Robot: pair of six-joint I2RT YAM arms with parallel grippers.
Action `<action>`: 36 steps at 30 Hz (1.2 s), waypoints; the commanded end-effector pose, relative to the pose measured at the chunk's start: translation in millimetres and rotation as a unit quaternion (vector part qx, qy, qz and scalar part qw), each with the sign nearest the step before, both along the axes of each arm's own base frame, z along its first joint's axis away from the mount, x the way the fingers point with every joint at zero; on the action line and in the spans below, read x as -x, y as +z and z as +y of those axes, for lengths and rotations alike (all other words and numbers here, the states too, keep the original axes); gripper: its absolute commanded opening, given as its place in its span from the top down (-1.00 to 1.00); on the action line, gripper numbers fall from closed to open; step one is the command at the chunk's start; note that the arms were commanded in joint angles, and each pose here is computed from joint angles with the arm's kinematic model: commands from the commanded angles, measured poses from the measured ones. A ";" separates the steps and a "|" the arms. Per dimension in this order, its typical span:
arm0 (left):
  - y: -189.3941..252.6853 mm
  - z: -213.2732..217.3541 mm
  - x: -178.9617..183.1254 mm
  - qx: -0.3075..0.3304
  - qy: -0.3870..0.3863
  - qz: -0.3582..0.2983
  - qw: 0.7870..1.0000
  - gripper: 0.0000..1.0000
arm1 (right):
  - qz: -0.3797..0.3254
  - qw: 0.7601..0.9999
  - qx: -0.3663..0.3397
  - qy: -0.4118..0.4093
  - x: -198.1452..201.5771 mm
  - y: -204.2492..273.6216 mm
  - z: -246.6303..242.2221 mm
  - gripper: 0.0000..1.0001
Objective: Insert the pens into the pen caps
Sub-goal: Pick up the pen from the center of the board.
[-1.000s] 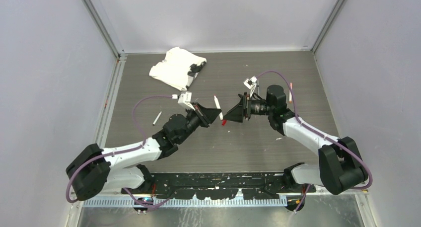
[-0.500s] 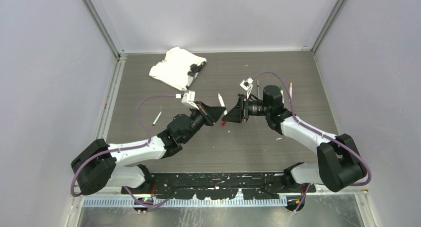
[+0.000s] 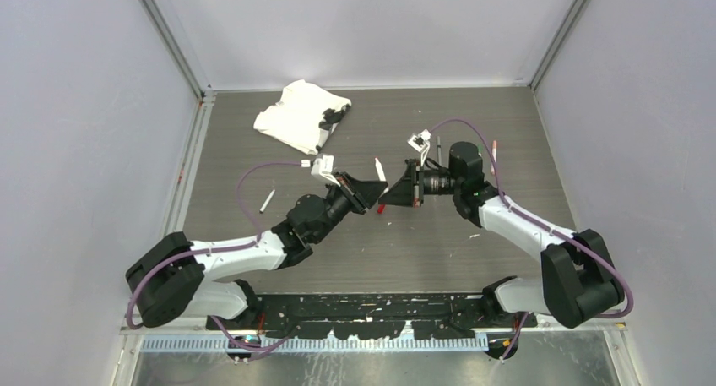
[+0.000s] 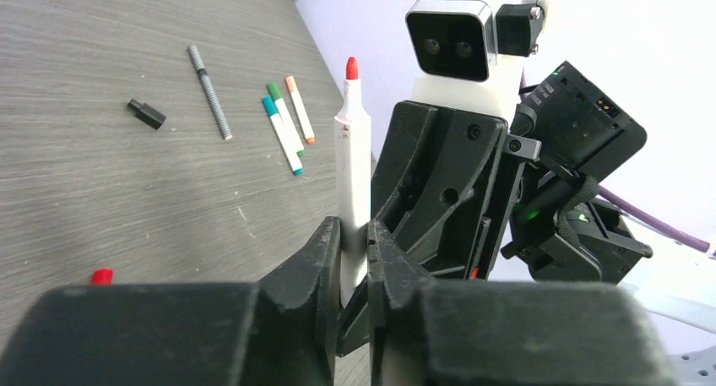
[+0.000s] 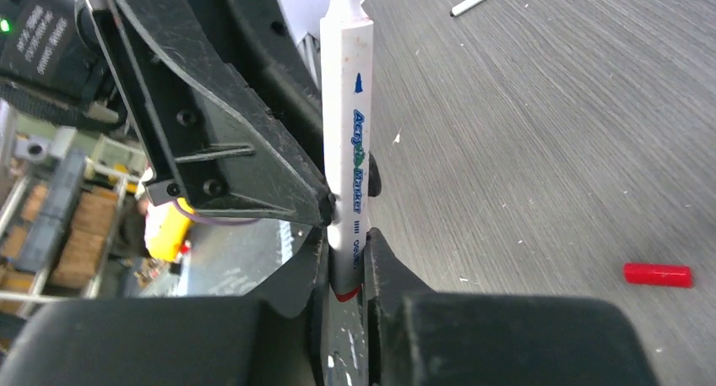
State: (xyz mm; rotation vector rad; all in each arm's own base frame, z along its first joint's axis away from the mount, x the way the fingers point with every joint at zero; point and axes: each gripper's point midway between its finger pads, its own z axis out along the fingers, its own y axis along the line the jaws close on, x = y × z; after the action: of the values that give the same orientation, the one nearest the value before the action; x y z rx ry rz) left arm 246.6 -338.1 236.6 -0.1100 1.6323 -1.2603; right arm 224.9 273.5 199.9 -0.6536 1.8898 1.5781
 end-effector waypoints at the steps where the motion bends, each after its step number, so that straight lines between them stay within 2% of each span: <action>1: 42.0 -1.4 14.2 0.052 -0.028 -0.057 0.997 0.52 | -0.069 0.996 -0.017 0.057 10.9 33.8 1.2 0.98; 5: 55.2 14.5 30.9 0.050 -0.045 -0.098 0.993 -0.16 | -0.093 0.989 0.002 0.114 26.1 34.1 -6.4 0.98; 6: 56.3 19.0 33.9 0.044 -0.048 -0.104 0.992 -0.27 | -0.093 0.988 0.006 0.126 30.5 34.7 -8.7 0.98; 11: 67.6 42.0 44.0 0.019 -0.058 -0.123 0.990 -0.61 | -0.124 0.979 0.006 0.158 45.5 39.3 -15.6 0.98; 15: 81.2 45.4 51.4 0.031 -0.082 -0.136 0.987 -0.64 | -0.140 0.976 -0.001 0.169 51.6 42.7 -17.5 0.98; 20: 82.6 30.9 48.1 0.034 -0.107 -0.116 0.987 -0.55 | -0.146 0.973 -0.004 0.178 56.1 43.9 -19.3 0.98; 32: 84.8 -0.3 41.8 0.069 -0.150 -0.089 0.982 0.04 | -0.148 0.974 0.003 0.172 54.6 43.4 -19.6 0.98; 34: 81.1 -3.3 40.3 0.071 -0.153 -0.082 0.982 0.28 | -0.147 0.974 0.004 0.171 54.5 42.5 -19.6 0.98; 36: 79.5 -5.9 39.4 0.072 -0.156 -0.079 0.982 0.65 | -0.146 0.975 0.006 0.170 54.0 41.7 -19.5 0.98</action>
State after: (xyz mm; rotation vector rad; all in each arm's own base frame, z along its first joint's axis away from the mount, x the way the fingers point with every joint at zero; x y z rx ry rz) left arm 209.1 -340.1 285.5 0.1511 1.5578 -1.5103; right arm 168.9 253.4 219.9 -1.1546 1.7217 1.6134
